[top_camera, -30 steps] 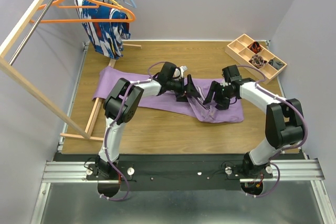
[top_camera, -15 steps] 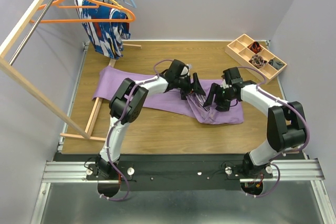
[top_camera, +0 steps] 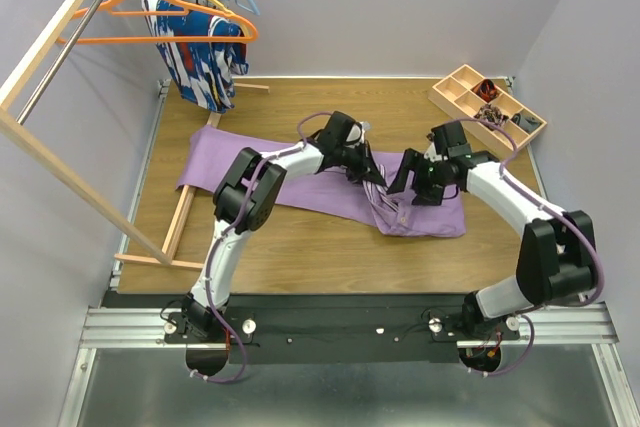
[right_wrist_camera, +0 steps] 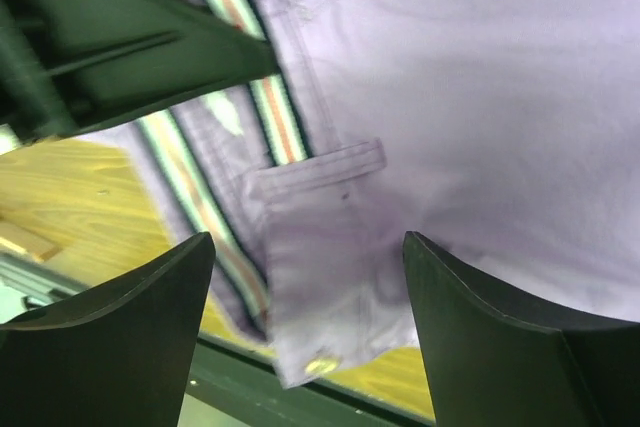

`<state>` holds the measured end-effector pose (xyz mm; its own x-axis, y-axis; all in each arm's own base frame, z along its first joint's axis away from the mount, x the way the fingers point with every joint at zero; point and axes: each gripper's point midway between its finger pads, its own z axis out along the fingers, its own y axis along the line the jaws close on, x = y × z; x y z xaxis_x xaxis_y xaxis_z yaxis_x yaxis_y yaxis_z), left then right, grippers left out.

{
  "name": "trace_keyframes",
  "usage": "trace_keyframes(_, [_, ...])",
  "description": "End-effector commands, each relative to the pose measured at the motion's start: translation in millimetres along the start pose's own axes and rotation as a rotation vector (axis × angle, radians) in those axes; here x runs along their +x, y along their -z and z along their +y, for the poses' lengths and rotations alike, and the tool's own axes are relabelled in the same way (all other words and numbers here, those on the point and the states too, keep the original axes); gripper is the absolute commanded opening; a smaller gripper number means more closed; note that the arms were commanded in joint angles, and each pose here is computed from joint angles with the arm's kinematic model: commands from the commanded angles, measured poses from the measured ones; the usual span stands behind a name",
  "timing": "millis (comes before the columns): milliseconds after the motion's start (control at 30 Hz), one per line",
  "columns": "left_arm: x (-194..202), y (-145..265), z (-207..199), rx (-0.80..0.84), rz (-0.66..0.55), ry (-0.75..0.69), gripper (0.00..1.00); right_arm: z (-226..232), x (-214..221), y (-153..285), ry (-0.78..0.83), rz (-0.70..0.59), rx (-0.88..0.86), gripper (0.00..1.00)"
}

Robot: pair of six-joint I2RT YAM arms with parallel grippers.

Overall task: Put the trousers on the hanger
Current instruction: Fold the trousers

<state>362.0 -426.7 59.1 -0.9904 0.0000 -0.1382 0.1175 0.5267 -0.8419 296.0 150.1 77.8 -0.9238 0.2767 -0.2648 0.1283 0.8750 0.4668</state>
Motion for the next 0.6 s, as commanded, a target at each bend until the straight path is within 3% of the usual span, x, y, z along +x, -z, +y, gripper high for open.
trace_keyframes(0, [-16.5, 31.2, -45.7, 0.169, 0.000, -0.099, 0.00, 32.5, -40.9, 52.1, 0.025, -0.148, -0.045, 0.86])
trace_keyframes(233, [-26.2, 89.3, -86.8, 0.280, -0.016, -0.185, 0.00, 30.5, -91.4, 100.8, -0.012, -0.292, -0.039, 0.88])
trace_keyframes(567, [-42.2, 182.2, -117.0, 0.368, -0.100, -0.241, 0.00, -19.6, -89.3, 85.6, -0.036, -0.269, 0.049, 0.89])
